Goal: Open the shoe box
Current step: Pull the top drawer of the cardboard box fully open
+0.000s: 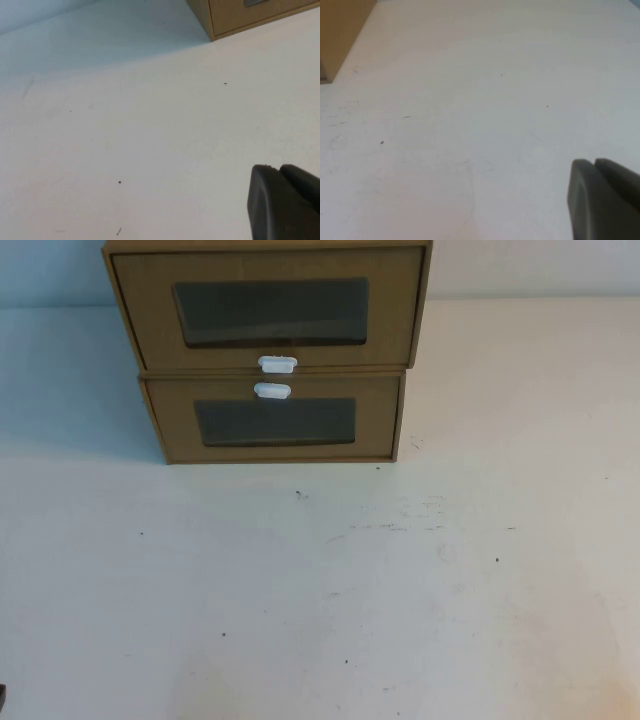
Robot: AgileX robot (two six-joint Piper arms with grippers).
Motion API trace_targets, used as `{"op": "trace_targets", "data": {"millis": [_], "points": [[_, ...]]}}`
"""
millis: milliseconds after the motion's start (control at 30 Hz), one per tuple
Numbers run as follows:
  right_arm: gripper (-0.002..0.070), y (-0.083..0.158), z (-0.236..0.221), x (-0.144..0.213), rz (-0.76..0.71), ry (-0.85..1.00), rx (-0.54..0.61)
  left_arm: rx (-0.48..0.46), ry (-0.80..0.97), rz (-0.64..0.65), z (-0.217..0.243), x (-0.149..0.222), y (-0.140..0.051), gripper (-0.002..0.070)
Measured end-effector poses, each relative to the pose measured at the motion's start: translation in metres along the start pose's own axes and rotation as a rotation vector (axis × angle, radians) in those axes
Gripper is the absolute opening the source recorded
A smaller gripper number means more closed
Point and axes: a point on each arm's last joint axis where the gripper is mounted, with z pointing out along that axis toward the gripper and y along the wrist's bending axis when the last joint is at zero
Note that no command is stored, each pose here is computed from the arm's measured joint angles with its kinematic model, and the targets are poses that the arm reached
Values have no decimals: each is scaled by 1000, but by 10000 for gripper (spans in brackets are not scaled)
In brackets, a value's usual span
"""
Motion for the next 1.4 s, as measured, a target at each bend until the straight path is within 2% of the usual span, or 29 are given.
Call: {"op": "trace_targets", "data": {"millis": [1400], "points": [[-13, 1, 0, -1, 13, -7, -6, -3, -14, -6, 0, -1, 0, -3]]}}
